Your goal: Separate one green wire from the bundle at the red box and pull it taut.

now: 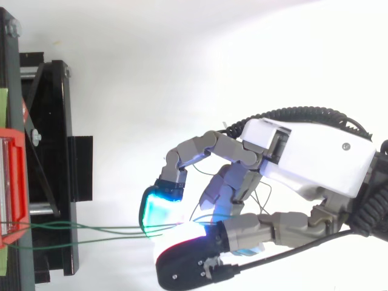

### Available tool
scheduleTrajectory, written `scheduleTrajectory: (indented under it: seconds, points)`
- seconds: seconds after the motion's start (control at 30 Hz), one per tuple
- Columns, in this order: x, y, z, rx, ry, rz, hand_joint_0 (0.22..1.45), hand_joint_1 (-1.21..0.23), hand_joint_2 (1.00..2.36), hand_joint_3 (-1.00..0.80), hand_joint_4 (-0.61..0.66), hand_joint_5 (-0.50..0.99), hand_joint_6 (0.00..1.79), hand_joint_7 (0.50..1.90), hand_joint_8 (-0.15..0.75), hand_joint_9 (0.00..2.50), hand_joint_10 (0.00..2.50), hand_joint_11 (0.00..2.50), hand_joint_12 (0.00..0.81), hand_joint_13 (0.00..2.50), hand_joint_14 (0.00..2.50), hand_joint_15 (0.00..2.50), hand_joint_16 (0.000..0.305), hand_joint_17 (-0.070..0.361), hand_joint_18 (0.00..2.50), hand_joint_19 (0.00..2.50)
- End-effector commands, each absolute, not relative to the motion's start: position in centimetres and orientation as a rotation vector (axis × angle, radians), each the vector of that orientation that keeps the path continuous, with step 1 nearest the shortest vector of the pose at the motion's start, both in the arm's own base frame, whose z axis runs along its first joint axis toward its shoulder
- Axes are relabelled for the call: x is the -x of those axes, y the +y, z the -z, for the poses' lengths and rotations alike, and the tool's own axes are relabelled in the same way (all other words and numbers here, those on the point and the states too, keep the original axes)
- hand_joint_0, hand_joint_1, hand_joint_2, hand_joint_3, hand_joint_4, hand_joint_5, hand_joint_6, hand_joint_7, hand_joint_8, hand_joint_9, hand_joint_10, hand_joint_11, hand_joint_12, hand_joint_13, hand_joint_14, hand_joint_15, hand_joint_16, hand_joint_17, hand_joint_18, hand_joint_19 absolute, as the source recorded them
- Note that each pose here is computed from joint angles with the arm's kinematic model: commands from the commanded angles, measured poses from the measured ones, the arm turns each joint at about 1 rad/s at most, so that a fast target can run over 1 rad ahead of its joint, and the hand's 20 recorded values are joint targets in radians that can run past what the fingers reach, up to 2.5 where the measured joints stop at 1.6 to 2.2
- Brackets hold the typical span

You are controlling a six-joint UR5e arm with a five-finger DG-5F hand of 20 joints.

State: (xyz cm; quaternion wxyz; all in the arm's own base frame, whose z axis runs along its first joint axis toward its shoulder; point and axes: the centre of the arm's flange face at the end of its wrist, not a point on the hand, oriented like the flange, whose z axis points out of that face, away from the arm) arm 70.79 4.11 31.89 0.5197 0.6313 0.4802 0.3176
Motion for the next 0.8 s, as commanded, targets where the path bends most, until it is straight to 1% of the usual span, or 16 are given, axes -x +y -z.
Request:
scheduleTrajectory:
  seconds: [0.0, 0.13, 0.3, 0.4, 0.43, 0.5, 0.6, 0.67, 0.73, 0.77]
  points:
    - [-70.8, 4.1, -31.9, -1.514, 1.149, -0.761, 0.50, -0.61, 1.00, -0.50, 0.12, -0.18, 0.90, 0.92, 0.242, 1.42, 0.43, 1.43, 0.346, 1.43, 0.02, 1.41, 0.055, 0.125, 0.82, 0.63]
    - [-70.8, 4.0, -32.0, -1.514, 1.149, -0.761, 0.49, -0.55, 1.00, -0.50, 0.12, -0.18, 0.90, 0.92, 0.252, 1.41, 0.39, 1.43, 0.352, 1.43, 0.02, 1.40, 0.057, 0.127, 0.82, 0.63]
    - [-70.4, 3.8, -32.5, -1.516, 1.155, -0.755, 0.49, -0.55, 1.00, -0.50, 0.12, -0.18, 0.90, 0.92, 0.248, 1.41, 0.35, 1.44, 0.360, 1.43, 0.02, 1.39, 0.057, 0.129, 0.82, 0.63]
    - [-69.8, 3.4, -33.8, -1.518, 1.163, -0.741, 0.51, -0.55, 1.00, -0.50, 0.11, -0.18, 0.90, 0.94, 0.235, 1.42, 0.29, 1.48, 0.338, 1.42, 0.02, 1.38, 0.055, 0.124, 0.80, 0.64]
    - [-69.8, 3.4, -33.8, -1.518, 1.163, -0.741, 0.54, -0.58, 1.00, -0.50, 0.10, -0.18, 0.90, 0.97, 0.228, 1.43, 0.24, 1.52, 0.330, 1.41, 0.02, 1.40, 0.054, 0.121, 0.78, 0.65]
    - [-69.5, 3.2, -34.5, -1.520, 1.165, -0.734, 0.55, -0.60, 1.00, -0.47, 0.10, -0.18, 0.90, 0.97, 0.224, 1.43, 0.22, 1.54, 0.322, 1.41, 0.02, 1.40, 0.053, 0.119, 0.78, 0.66]
    - [-69.1, 2.9, -35.7, -1.521, 1.175, -0.718, 0.59, -0.67, 1.01, -0.38, 0.10, -0.17, 0.91, 0.98, 0.217, 1.44, 0.18, 1.57, 0.308, 1.40, 0.02, 1.40, 0.052, 0.117, 0.77, 0.65]
    - [-68.9, 2.9, -36.3, -1.525, 1.188, -0.703, 0.60, -0.69, 1.01, -0.35, 0.09, -0.17, 0.91, 0.99, 0.218, 1.44, 0.18, 1.57, 0.311, 1.40, 0.02, 1.40, 0.052, 0.116, 0.77, 0.66]
    - [-68.9, 2.8, -36.5, -1.526, 1.192, -0.695, 0.61, -0.72, 1.01, -0.31, 0.08, -0.17, 0.92, 0.99, 0.218, 1.44, 0.18, 1.57, 0.306, 1.40, 0.02, 1.41, 0.051, 0.115, 0.77, 0.66]
    - [-68.9, 2.8, -36.6, -1.526, 1.192, -0.695, 0.62, -0.72, 1.01, -0.30, 0.08, -0.17, 0.92, 0.99, 0.214, 1.44, 0.19, 1.57, 0.316, 1.40, 0.02, 1.40, 0.051, 0.115, 0.77, 0.66]
